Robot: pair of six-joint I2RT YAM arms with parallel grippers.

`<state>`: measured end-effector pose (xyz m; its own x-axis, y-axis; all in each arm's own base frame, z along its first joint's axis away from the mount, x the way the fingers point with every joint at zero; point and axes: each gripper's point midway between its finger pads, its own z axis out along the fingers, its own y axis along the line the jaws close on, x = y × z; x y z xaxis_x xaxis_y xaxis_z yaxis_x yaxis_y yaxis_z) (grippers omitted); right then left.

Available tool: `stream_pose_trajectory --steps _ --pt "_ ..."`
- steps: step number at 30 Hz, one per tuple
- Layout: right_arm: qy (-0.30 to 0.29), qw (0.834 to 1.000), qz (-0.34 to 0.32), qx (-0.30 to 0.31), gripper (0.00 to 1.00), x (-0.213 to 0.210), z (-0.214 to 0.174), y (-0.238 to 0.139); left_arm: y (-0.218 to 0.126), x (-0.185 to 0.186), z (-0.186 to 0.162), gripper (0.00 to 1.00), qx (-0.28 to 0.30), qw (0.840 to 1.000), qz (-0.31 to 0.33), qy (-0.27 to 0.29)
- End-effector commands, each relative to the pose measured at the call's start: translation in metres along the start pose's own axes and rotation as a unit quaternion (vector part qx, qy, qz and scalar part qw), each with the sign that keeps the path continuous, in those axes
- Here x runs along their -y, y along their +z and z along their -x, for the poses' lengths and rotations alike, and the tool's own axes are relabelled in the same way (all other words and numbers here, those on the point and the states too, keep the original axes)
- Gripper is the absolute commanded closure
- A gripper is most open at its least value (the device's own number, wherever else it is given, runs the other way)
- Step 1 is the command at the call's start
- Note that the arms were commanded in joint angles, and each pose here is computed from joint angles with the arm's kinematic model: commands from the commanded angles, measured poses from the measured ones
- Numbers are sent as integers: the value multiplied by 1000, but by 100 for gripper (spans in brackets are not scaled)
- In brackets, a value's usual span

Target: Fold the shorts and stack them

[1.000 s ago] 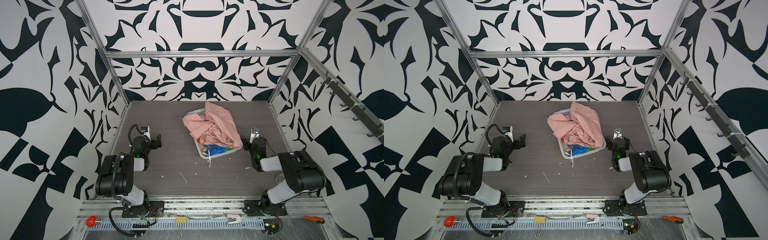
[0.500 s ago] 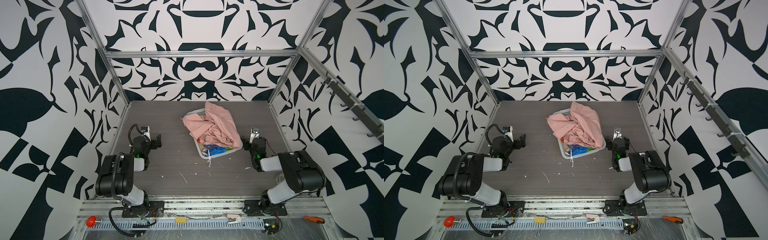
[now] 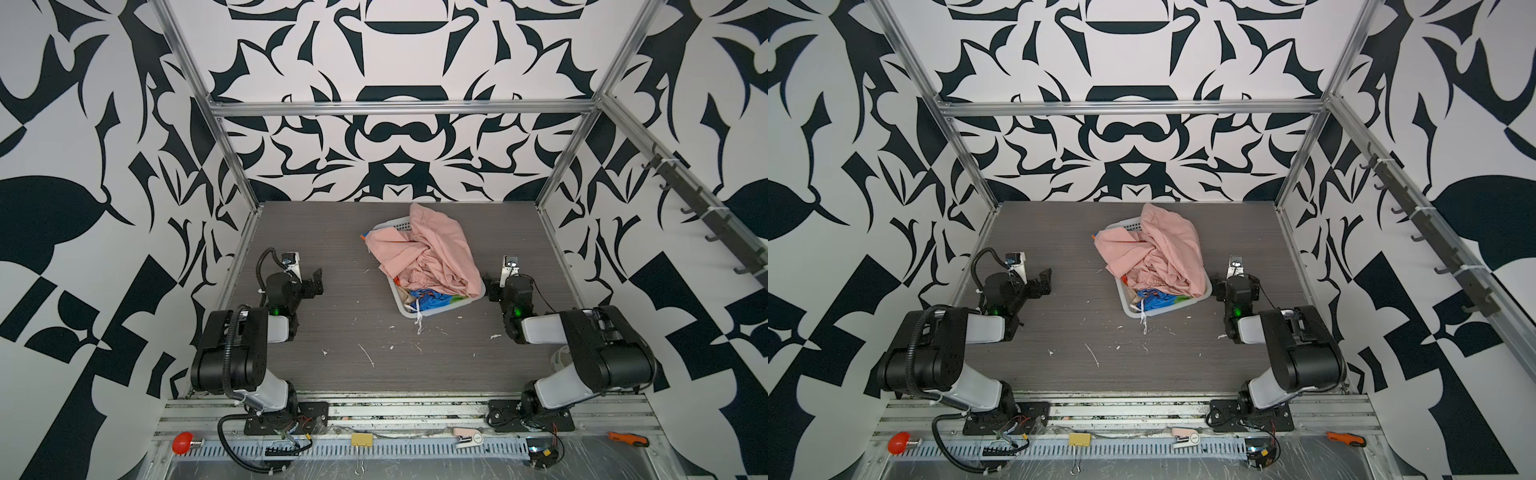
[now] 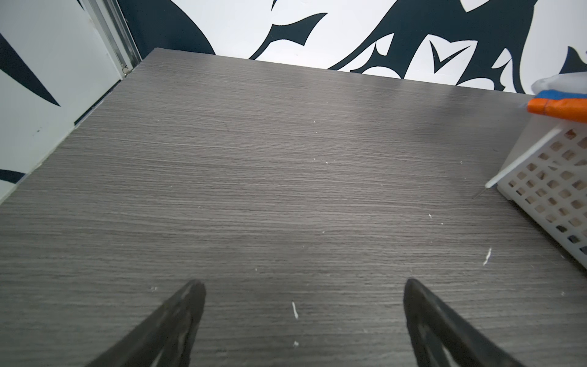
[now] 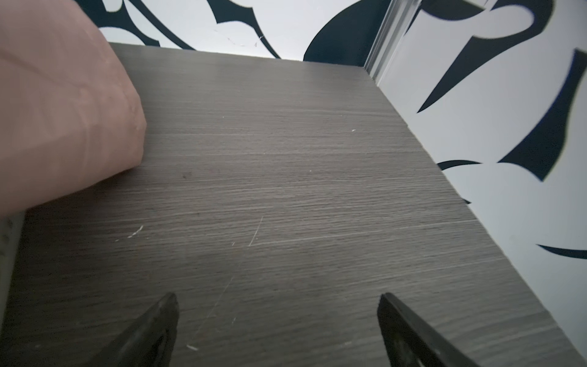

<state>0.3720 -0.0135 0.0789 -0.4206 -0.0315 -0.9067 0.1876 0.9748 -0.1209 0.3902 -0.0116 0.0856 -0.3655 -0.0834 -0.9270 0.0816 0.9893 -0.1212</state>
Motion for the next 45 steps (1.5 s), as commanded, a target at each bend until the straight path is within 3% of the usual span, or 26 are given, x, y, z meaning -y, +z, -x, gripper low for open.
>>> stream_pose_trajectory --steps 1,4,6,10,12,15,17,21,26,32,33,36,40,45 --pt "27 997 -66 8 0 23 31 -7 1 2 5 1 12 1000 5 8" --pt "42 996 -72 16 0 27 42 -13 -12 -19 22 1 20 994 108 5" --pt "65 994 -80 26 0 32 53 -20 -24 -22 42 1 9 992 126 -12" --pt "173 977 -119 47 0 51 71 -36 -48 -25 86 1 -4 985 156 -68" --pt "184 977 -103 38 0 48 79 -42 -57 -19 103 1 -4 984 144 -105" --pt "152 987 -36 18 0 28 100 -50 -63 13 126 1 -8 985 61 -162" --pt "152 988 3 9 0 14 115 -59 -65 32 131 1 -22 976 12 -217" --pt "107 992 65 5 0 -35 149 -90 -68 75 121 1 -79 946 -81 -304" --pt "20 988 150 -10 0 -129 167 -132 -89 110 101 1 -109 944 -92 -299" --pt "-59 969 233 -53 1 -248 143 -163 -110 117 75 1 -145 936 -94 -306" --pt "-66 967 238 -61 1 -260 137 -164 -113 116 71 1 -155 937 -89 -301" --pt "-82 966 229 -90 13 -289 118 -162 -120 115 61 1 -169 935 -87 -300" --pt "-107 965 216 -104 14 -312 97 -157 -124 123 36 1 -193 920 -109 -323" --pt "-136 960 204 -135 17 -331 71 -141 -131 118 23 1 -199 921 -102 -318"
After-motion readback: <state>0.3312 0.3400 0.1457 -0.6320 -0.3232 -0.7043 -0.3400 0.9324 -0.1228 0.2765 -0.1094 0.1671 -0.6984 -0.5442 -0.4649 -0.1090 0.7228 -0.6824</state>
